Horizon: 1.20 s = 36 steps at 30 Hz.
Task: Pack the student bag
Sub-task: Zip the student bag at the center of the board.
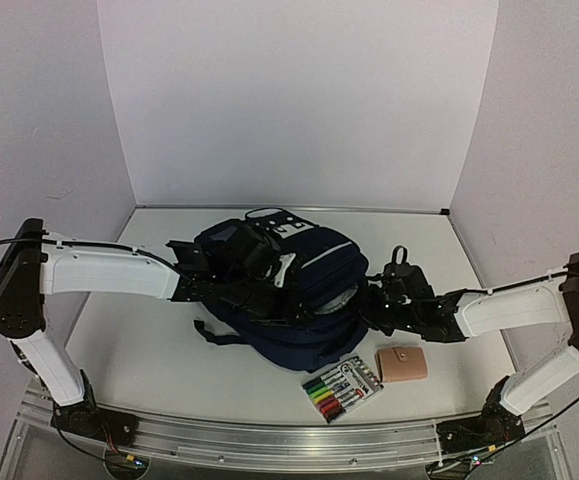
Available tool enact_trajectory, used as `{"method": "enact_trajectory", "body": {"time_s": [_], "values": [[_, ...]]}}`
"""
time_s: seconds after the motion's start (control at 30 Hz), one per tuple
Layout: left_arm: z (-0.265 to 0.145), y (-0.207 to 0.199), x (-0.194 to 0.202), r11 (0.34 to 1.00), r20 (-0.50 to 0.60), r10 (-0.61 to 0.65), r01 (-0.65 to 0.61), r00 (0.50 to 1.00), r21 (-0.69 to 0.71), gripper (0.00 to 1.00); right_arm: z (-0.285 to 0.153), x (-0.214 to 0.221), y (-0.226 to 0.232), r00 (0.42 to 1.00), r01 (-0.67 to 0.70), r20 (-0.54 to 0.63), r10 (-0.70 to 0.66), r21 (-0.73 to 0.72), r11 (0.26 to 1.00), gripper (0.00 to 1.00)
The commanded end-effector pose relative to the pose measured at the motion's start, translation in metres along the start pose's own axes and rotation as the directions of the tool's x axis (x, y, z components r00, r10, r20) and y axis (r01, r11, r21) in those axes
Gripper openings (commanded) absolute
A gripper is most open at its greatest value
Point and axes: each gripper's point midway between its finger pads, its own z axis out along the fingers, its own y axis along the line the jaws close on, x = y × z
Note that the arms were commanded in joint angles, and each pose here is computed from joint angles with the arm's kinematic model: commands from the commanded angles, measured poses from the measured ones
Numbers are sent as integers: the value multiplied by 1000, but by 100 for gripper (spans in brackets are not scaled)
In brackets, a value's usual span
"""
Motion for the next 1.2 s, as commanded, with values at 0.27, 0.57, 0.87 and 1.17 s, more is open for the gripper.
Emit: {"method": "enact_trajectory", "body": {"time_s": [0.27,0.57,0.87,1.17], "values": [[-91,64,-10,975,221,-221,215,950,52,66,-58,-13,64,973,208,111,-203,-37,977,61],[-108,81,-38,963,343,-268,246,900,106,67,-80,52,109,933,360,27,-359,-91,929,59],[-94,98,-36,948,341,-317,301,885,100,56,-61,83,100,918,396,-21,-396,2,918,43],[-84,108,-35,942,330,-333,324,883,84,51,-45,91,109,891,453,-42,-451,23,891,40]]}}
